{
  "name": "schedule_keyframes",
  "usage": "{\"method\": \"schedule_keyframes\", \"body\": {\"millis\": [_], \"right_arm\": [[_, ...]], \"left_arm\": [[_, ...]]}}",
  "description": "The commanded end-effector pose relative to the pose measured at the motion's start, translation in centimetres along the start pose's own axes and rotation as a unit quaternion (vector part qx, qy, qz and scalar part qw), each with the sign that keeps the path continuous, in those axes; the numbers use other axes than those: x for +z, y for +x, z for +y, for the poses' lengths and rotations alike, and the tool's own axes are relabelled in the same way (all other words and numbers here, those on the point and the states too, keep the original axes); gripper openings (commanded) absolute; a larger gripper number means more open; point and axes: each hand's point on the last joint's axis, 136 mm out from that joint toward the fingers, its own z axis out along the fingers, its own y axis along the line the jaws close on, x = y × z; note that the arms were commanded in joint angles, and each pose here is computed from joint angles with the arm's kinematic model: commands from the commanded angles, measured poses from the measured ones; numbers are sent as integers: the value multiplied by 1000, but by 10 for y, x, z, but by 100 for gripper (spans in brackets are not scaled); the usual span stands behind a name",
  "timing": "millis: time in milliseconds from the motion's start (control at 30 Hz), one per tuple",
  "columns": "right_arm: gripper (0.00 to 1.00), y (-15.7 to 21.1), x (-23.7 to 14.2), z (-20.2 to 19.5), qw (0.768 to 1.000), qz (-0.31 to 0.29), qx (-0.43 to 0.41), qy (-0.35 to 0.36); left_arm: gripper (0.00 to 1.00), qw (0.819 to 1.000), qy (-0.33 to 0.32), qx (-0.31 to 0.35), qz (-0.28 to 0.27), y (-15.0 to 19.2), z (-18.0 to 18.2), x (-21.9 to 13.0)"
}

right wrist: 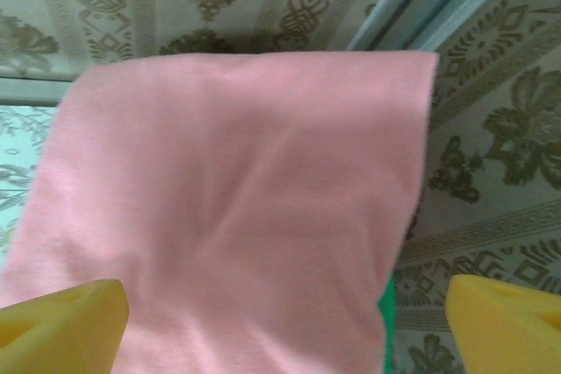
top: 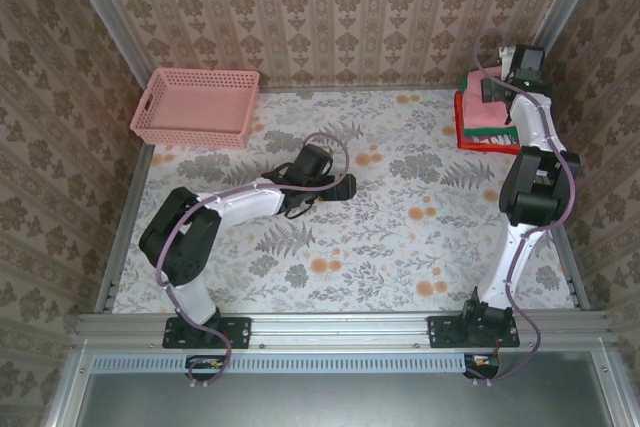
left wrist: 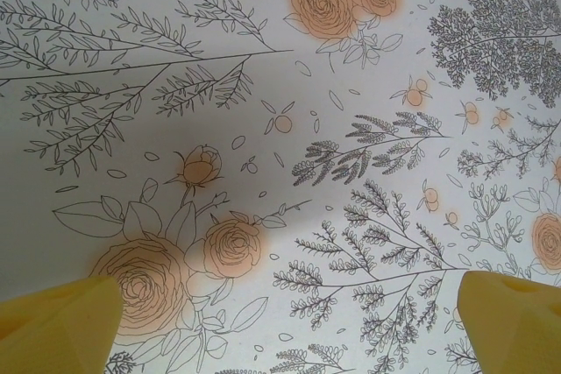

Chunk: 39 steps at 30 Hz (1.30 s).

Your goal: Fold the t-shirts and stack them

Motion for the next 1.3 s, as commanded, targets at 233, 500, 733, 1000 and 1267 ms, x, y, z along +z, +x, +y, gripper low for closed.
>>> {"method": "schedule_keyframes", "body": {"millis": [233,500,733,1000,1267], "right_arm": [[93,15,37,16,999,28,41,-15],[100,42,83,7,995,70,74,-21],[100,77,96,28,990,109,66,-65],[100,109,86,38,985,115,88,-93],[100,113,78,38,971,114,130,-167]], "left_arm": [[100,1000,4,19,10,6,-3,3],[100,1000,-2,20,11,7,-1,3],[100,1000,1,17,11,7,-2,5],[100,1000,8,16,9,9,-3,2],[100,1000,25,5,1,10,-6,1]]}}
